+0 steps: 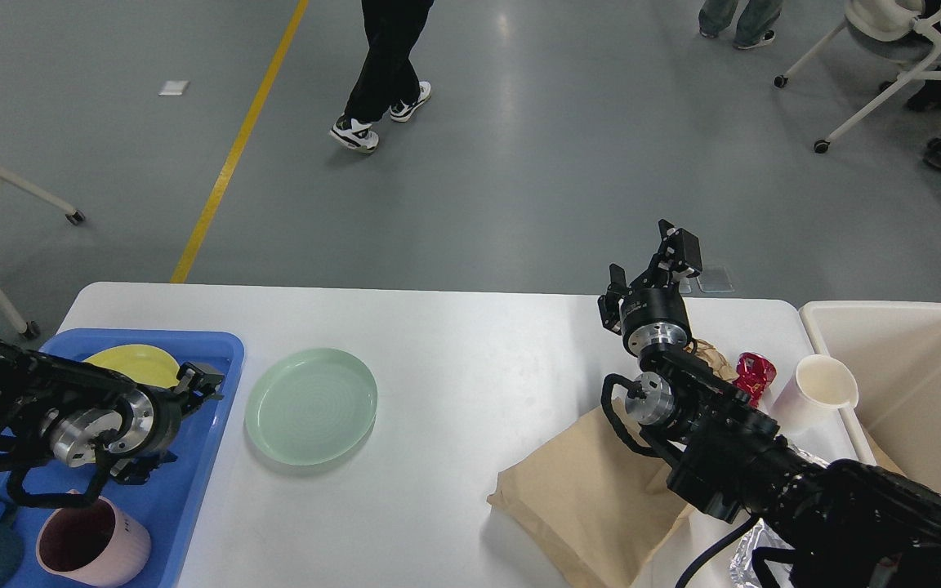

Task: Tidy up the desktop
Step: 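Move the left gripper to the rim of the pale green plate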

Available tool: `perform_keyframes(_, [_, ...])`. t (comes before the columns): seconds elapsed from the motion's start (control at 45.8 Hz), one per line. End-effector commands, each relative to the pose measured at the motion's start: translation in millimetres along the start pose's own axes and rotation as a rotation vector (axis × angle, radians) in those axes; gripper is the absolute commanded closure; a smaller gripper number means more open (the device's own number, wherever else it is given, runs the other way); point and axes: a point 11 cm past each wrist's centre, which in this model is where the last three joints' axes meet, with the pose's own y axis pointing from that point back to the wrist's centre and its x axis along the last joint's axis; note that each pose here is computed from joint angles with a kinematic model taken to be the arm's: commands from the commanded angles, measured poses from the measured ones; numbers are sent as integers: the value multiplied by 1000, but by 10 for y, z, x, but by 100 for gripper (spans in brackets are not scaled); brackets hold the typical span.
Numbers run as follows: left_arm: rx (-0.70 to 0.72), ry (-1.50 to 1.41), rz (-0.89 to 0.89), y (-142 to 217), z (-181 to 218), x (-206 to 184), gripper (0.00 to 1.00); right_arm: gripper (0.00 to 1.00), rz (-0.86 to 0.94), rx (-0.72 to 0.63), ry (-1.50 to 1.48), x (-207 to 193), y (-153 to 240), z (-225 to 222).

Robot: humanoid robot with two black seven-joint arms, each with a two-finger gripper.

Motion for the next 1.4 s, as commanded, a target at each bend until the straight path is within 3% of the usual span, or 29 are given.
perform_keyframes(0.0, [7, -47, -35, -77, 38, -225, 4, 0, -1, 0, -1, -3, 0, 0])
perform_keyframes(1.376, [33, -64, -58, -155, -65, -350, 4, 0, -1, 0, -1, -3, 0, 0])
